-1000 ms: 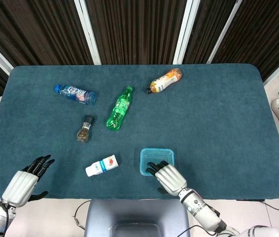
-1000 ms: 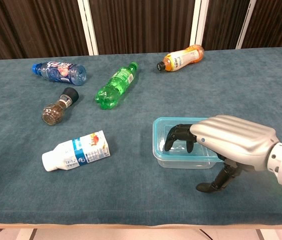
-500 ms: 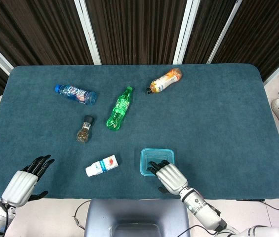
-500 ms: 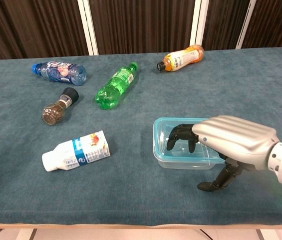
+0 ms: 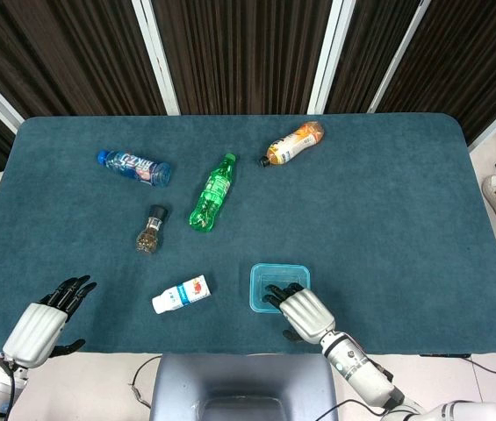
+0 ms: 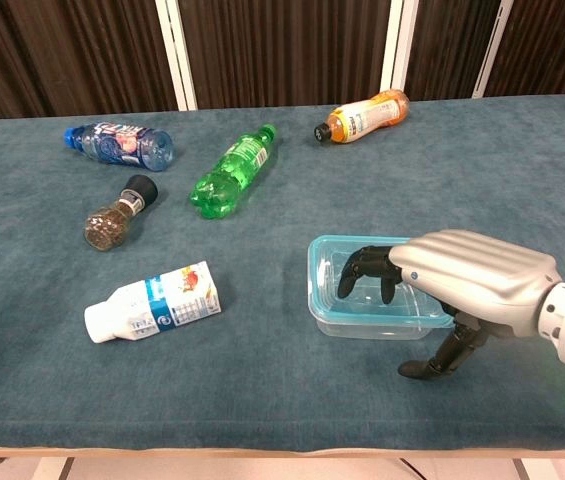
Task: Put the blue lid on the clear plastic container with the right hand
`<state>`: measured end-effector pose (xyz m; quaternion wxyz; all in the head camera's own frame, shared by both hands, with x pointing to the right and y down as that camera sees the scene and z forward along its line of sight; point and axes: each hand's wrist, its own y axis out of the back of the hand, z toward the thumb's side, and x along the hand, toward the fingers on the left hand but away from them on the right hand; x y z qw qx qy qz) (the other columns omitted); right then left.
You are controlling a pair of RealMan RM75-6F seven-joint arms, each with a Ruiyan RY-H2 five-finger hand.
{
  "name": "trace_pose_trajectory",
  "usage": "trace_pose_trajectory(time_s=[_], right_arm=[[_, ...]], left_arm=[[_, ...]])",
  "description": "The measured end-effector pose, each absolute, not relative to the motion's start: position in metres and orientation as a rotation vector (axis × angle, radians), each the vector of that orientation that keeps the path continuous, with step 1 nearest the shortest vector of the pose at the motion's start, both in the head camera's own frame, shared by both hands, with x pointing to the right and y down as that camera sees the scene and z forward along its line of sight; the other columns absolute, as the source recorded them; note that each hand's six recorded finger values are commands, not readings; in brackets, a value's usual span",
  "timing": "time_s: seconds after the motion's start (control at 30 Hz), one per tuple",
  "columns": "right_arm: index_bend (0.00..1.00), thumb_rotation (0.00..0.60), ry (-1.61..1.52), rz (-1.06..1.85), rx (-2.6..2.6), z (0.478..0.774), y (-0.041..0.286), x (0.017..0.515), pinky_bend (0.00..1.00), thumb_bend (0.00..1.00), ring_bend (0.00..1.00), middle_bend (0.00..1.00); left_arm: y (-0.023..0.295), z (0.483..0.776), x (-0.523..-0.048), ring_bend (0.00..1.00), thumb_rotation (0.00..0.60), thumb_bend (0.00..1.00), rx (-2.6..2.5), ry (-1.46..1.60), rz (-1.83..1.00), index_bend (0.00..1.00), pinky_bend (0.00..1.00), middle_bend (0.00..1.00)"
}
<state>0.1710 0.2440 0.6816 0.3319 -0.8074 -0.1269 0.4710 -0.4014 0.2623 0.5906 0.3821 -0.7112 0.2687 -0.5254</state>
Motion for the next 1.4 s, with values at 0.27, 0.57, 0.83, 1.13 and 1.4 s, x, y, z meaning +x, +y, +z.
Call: trace_pose_trajectory(time_s=[0.27,0.57,0.83,1.13,1.4], right_arm=[[0.39,0.600,-0.384,1.203,-2.088,0.673,0.237,0.173,0.38,0.36,0.35,0.28],[0.39,0.600,-0.477,1.162,-2.060,0.657,0.226,0.178,0.38,0.36,0.35,0.28],[0.38,0.600,-0.491,1.120,-2.103,0.651,0.224,0.173,0.37,0.35,0.34,0.28],[0.37,0.600,-0.412,1.062,-2.183,0.653,0.232,0.153,0.36,0.35,0.33,0.28],[0.37,0.600,-0.391,1.052,-2.189,0.659,0.234,0.141,0.36,0.35,0.33,0.28]], left_arm=[[0.262,0.591,-0.401,0.11,0.600,0.34,-1.816,0.684,-1.338,0.12,0.44,0.08],[0.263,0.591,-0.400,0.11,0.600,0.34,-1.816,0.678,-1.337,0.12,0.44,0.08],[0.263,0.591,-0.400,0.11,0.600,0.34,-1.818,0.675,-1.340,0.12,0.44,0.08],[0.262,0.591,-0.401,0.11,0.600,0.34,-1.819,0.684,-1.340,0.12,0.44,0.08],[0.262,0.590,-0.402,0.11,0.600,0.34,-1.821,0.688,-1.338,0.12,0.44,0.08]])
